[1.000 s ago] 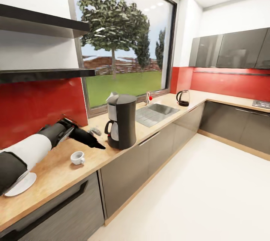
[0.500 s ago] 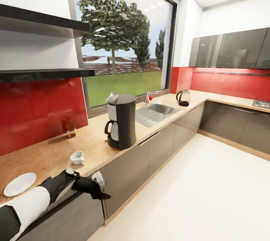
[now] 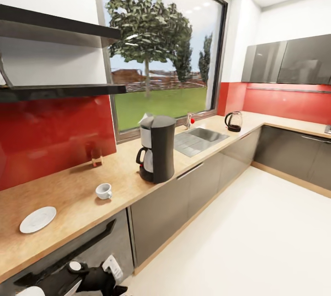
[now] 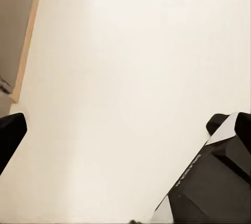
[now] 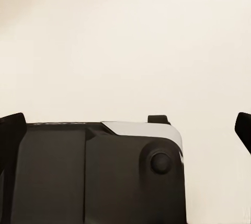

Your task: Set up a coffee station on the kitchen countertop: keep the coffee maker on the countertop, move the bottle of coffee from the kitchen shelf to the counter next to the coffee maker, place a paper coffee filter on top of the coffee maker, put the saucer next to the coffee maker with the coffee cup on the saucer, and place the electric kettle next to the coffee maker.

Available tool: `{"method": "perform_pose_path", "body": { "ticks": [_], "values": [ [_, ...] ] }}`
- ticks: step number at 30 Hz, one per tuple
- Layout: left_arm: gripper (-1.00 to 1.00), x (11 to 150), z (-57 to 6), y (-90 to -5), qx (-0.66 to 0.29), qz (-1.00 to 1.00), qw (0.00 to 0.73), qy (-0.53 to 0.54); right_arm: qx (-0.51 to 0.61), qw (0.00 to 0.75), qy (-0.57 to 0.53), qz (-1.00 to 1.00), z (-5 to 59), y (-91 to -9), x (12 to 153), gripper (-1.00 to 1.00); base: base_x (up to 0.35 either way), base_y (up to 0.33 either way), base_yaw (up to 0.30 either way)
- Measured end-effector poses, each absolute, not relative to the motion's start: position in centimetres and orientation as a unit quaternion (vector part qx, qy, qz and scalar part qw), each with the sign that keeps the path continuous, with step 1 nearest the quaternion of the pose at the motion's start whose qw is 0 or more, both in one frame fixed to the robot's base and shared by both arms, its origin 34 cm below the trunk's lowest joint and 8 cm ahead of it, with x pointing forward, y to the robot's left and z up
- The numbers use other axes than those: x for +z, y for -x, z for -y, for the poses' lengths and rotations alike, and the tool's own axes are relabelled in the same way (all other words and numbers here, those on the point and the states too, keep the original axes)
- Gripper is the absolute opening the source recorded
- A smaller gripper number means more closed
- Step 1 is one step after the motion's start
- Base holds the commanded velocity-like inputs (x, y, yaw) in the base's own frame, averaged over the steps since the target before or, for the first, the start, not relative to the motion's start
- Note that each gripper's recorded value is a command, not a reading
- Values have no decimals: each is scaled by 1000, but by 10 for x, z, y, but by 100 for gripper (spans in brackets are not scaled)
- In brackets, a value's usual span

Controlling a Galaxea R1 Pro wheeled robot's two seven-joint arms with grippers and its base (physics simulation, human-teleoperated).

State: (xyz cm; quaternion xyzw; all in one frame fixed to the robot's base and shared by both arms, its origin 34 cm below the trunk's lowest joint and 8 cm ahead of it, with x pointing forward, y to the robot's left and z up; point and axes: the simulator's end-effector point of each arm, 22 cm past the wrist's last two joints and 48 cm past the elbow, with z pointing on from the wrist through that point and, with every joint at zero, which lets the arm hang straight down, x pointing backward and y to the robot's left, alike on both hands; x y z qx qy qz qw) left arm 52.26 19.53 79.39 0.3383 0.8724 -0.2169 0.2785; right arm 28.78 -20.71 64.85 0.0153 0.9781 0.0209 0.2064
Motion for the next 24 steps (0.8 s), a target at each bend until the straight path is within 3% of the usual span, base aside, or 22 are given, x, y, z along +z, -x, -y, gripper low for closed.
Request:
{"method": "perform_pose_path", "body": {
  "ticks": [13, 17, 24],
  "values": [
    [100, 718, -231, -435, -148, -916, 229, -293, 21, 224, -19, -974, 207, -304, 655, 100, 0, 0, 277],
    [100, 674, -289, -373, -53, -948, 182, -257, 21, 223, -24, -974, 208, -304, 655, 100, 0, 0, 278],
    [100, 648, -305, -325, 31, -963, 144, -224, 19, 220, -23, -975, 211, -302, 653, 100, 0, 0, 276]
  ]
}}
